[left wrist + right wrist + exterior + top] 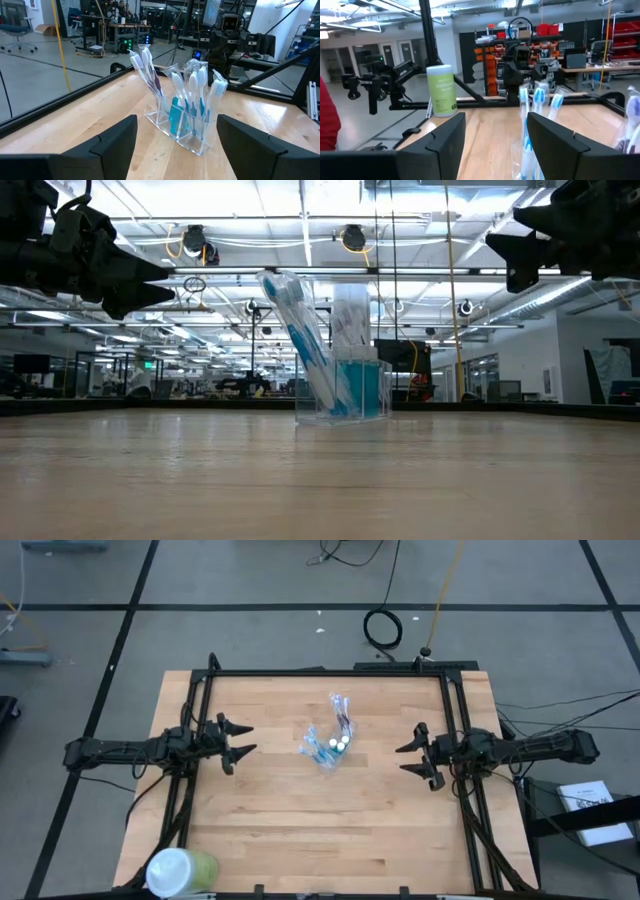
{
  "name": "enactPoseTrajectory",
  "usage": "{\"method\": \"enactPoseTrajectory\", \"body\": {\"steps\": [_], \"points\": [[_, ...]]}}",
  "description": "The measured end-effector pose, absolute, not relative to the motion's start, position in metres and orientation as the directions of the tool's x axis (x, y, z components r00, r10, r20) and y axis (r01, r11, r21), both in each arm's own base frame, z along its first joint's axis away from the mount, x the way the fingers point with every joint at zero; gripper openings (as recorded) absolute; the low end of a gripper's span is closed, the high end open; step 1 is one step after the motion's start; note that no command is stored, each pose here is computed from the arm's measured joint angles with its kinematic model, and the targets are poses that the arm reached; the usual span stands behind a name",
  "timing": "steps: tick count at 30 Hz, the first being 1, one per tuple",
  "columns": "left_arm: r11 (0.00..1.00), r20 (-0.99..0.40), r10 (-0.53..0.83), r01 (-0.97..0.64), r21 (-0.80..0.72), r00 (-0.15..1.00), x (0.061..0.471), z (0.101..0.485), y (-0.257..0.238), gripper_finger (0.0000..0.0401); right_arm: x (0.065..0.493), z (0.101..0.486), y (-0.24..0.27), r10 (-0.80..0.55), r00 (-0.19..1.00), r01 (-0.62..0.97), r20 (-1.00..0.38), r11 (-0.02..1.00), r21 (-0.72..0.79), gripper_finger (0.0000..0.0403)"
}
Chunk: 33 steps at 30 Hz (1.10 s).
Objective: Pick & Place toothbrushing station
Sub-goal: Return to Home Position
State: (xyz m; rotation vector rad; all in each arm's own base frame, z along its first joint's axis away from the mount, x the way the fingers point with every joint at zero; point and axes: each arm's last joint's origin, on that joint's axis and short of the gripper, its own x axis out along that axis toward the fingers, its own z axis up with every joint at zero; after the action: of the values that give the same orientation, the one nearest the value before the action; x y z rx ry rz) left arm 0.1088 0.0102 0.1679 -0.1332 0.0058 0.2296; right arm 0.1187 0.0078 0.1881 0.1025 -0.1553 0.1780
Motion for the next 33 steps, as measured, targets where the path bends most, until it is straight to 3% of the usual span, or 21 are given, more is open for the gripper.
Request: {"method": "enactPoseTrajectory", "body": {"steps": [33], "points": [[0.965, -0.021, 0.227, -0.227, -0.131, 0.974, 0.109, 0.168, 0.01, 0.0283, 0.096, 0.184, 0.007, 0.167, 0.974, -0.169, 0.151, 0.986, 0.0, 0.0206]]}}
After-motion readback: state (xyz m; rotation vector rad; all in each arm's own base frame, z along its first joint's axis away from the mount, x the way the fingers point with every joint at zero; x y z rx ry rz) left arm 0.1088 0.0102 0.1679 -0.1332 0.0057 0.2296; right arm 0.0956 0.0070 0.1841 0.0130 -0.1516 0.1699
